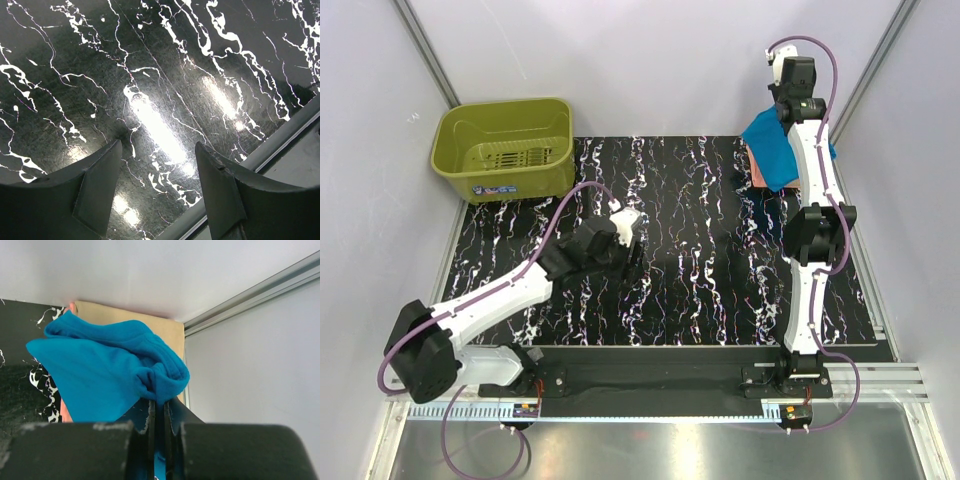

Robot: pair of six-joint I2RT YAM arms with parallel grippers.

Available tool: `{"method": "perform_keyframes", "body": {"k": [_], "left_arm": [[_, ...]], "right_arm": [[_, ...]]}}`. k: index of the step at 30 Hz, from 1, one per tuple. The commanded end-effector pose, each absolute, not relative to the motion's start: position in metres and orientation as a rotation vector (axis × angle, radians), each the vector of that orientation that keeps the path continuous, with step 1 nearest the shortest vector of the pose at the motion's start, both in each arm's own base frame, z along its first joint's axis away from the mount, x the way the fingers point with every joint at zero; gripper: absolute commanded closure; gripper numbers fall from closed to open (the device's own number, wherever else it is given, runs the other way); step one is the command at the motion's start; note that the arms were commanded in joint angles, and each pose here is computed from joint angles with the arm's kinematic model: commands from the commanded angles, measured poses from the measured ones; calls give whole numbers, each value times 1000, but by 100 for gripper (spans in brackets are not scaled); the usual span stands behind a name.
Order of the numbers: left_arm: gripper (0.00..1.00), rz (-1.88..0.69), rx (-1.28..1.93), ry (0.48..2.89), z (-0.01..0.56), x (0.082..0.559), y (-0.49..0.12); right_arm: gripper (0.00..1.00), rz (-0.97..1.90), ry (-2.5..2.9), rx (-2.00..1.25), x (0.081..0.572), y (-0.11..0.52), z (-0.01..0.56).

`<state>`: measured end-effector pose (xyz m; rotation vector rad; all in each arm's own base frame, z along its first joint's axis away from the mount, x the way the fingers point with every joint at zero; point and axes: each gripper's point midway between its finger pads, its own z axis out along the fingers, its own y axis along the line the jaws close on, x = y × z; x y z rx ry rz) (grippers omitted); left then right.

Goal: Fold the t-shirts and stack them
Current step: Neatly place the folded tshirt to the corner

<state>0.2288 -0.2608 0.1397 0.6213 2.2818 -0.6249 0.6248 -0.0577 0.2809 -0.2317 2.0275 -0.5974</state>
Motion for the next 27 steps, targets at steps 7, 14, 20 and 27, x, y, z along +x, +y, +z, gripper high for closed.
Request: {"method": "perform_keyframes", "body": {"k": [7, 14, 20, 27], "left_arm": [[35, -678, 610, 2248, 156, 239, -274], [35, -693, 600, 2259, 154, 243, -279], [35, -712, 582, 2268, 153, 245, -282], [35, -730, 558, 2281, 150, 247, -283]], "right_arm": [[100, -520, 1815, -101, 641, -63, 345], [100, -305, 1834, -82, 635, -28, 343], [100, -273, 1874, -72, 620, -9, 343], [100, -280, 1824, -36, 606, -5, 375]]}}
